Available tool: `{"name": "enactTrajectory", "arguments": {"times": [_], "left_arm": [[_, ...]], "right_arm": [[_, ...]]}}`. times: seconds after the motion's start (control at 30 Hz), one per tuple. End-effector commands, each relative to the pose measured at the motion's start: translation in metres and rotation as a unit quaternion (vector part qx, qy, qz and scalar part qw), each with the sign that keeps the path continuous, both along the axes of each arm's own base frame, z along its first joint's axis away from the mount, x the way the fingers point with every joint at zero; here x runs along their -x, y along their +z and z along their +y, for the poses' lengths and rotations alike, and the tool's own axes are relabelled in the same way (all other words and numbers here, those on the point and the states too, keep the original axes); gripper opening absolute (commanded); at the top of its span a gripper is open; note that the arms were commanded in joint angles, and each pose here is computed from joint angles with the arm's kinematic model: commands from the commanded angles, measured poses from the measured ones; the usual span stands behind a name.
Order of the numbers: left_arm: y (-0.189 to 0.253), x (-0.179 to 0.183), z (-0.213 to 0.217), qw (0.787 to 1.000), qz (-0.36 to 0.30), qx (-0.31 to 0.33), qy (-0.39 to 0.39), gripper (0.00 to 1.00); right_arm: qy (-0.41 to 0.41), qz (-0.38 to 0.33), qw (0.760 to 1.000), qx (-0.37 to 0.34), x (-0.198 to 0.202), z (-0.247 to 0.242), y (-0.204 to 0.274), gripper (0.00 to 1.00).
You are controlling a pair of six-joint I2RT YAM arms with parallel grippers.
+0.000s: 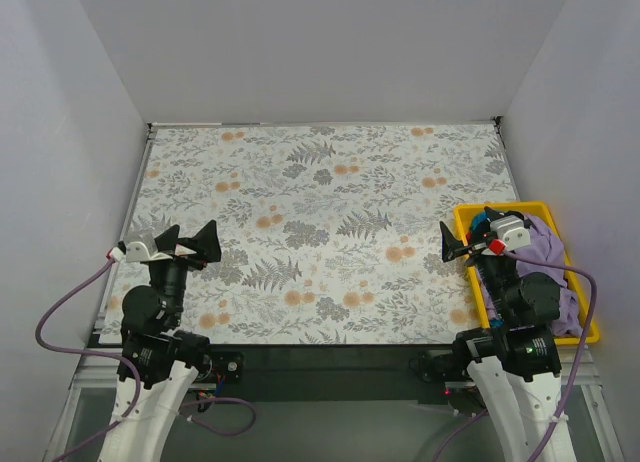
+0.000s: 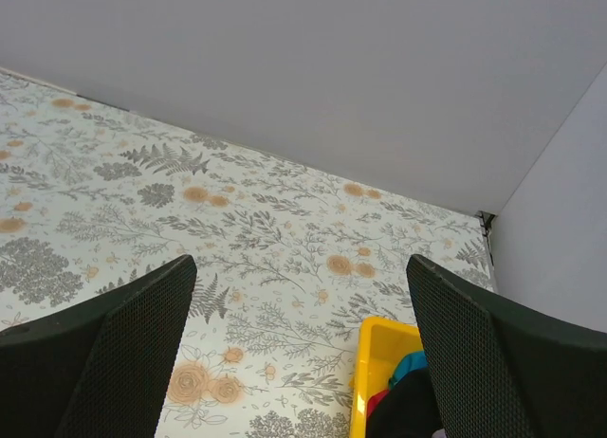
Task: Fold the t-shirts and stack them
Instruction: Grab the tshirt from the pile
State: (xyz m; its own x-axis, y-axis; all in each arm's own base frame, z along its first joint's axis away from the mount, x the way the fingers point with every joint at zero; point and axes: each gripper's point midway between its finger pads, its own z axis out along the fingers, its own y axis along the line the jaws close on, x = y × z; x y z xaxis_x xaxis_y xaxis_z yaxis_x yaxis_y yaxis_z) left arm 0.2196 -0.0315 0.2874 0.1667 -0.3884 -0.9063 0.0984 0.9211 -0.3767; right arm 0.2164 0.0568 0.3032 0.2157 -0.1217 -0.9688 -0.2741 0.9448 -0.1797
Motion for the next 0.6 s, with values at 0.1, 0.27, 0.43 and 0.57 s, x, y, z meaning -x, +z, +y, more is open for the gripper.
{"name": "enactTrajectory", "arguments": {"times": [0.1,0.27,0.43,0.57], "left_arm": [[-0.005,-0.005,-0.001,1.0,0.018,-0.006,0.001,0.97],[-0.005,-0.008,-0.004,1.0,0.027,0.005,-0.005,0.97],[-0.009,-0.007,0.004,0.999,0.043,0.009,0.017,0.97],[-0.004,0.0,-0.003,1.0,0.025,0.012,-0.004,0.97]], "right_arm": [[-0.026,-0.025,0.999,-0.006,0.0,-0.01,0.016,0.99],[-0.052,-0.018,0.998,-0.011,-0.004,-0.018,0.013,0.98],[-0.067,0.018,0.998,-0.006,-0.014,-0.022,0.006,0.98],[-0.134,0.095,0.986,-0.026,-0.029,-0.041,-0.012,0.98]]}}
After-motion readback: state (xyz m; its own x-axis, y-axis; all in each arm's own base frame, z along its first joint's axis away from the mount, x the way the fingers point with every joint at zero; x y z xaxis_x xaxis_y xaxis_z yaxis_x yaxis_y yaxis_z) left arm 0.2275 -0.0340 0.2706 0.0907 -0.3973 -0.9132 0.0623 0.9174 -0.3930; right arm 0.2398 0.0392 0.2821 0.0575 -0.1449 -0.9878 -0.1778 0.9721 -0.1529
